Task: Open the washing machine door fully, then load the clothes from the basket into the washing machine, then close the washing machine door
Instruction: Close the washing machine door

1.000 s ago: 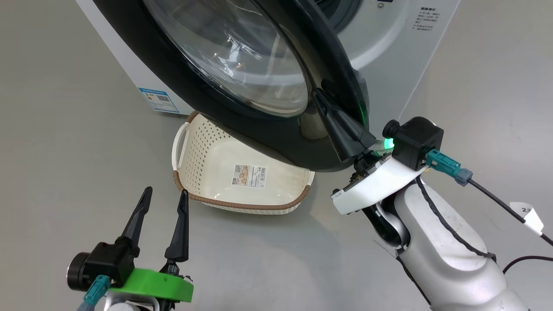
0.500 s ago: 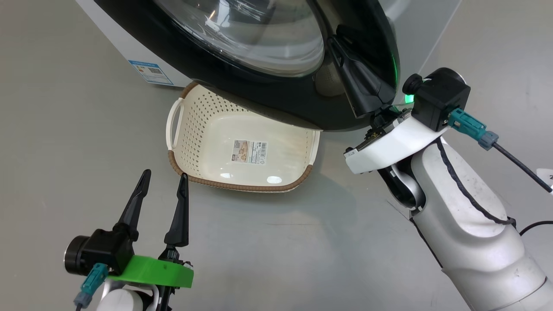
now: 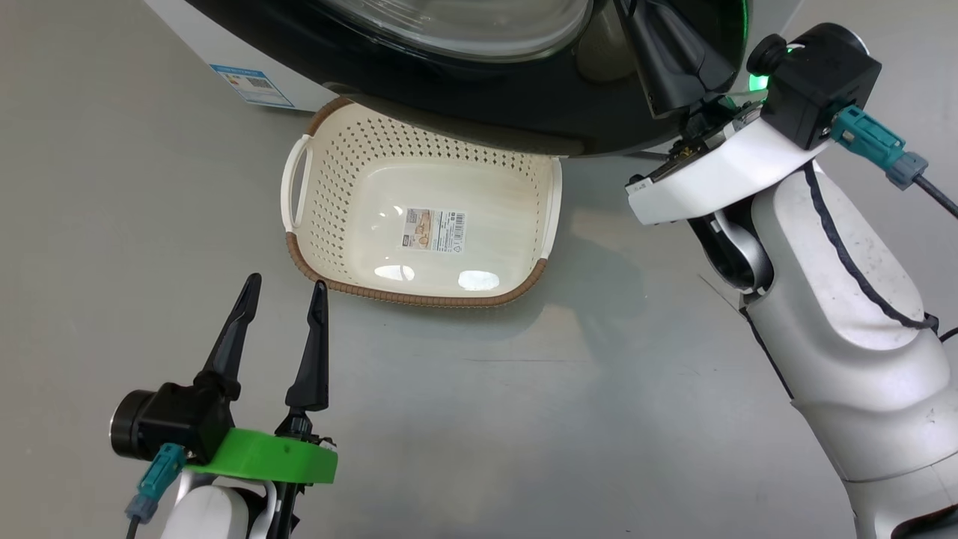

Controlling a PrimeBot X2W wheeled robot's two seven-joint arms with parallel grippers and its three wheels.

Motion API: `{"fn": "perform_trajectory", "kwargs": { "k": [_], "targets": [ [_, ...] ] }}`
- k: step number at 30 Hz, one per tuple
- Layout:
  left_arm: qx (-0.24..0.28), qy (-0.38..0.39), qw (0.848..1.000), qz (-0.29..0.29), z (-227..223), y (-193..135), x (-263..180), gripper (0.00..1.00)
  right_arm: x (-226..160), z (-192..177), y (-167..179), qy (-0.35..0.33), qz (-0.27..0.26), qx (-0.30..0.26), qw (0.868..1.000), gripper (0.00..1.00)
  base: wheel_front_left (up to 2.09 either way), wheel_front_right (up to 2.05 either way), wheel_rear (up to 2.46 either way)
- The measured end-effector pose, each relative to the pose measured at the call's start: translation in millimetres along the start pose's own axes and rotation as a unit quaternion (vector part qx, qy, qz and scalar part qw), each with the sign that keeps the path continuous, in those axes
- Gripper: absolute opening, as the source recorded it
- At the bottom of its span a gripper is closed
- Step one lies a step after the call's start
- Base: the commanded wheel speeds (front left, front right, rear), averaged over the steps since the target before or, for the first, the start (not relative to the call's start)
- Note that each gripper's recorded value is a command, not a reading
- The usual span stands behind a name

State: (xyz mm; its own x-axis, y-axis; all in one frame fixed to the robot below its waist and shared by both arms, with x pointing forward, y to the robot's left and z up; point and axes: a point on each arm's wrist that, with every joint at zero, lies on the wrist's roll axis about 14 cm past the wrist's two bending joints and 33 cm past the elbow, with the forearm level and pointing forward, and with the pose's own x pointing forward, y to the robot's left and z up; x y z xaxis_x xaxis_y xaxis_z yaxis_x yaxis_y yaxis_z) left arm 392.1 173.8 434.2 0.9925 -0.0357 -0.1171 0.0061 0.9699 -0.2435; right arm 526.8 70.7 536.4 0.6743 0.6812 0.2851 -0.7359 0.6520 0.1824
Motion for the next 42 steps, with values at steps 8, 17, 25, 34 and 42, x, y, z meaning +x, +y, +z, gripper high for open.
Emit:
{"fn": "perform_trajectory", "kwargs": {
  "k": [8,17,25,34,42],
  "targets": [
    [0.001,0.006,1.0,-0.003,-5.6,-0.9,8.0,1.0,12.9,-3.2,-19.1,-0.002,-0.002,-0.021,1.0,0.0,0.0,0.0,0.0],
    [0.005,0.014,1.0,0.005,-9.9,5.2,7.6,1.0,26.1,2.2,-62.0,-0.002,-0.027,-0.072,0.997,0.0,0.0,0.0,0.0],
    [0.006,0.01,1.0,0.009,-5.1,6.4,1.9,1.0,29.8,1.2,-73.7,0.019,-0.025,-0.112,0.993,0.0,0.0,0.0,0.0],
    [0.004,-0.007,1.0,0.02,7.1,13.0,-2.6,1.0,31.9,14.1,-63.8,0.013,-0.025,-0.115,0.993,0.0,0.0,0.0,0.0],
    [-0.002,-0.029,0.999,0.019,21.3,12.1,-4.6,1.0,5.9,11.0,-27.1,0.023,-0.011,-0.087,0.996,0.0,0.0,0.0,0.0]
  ]
}}
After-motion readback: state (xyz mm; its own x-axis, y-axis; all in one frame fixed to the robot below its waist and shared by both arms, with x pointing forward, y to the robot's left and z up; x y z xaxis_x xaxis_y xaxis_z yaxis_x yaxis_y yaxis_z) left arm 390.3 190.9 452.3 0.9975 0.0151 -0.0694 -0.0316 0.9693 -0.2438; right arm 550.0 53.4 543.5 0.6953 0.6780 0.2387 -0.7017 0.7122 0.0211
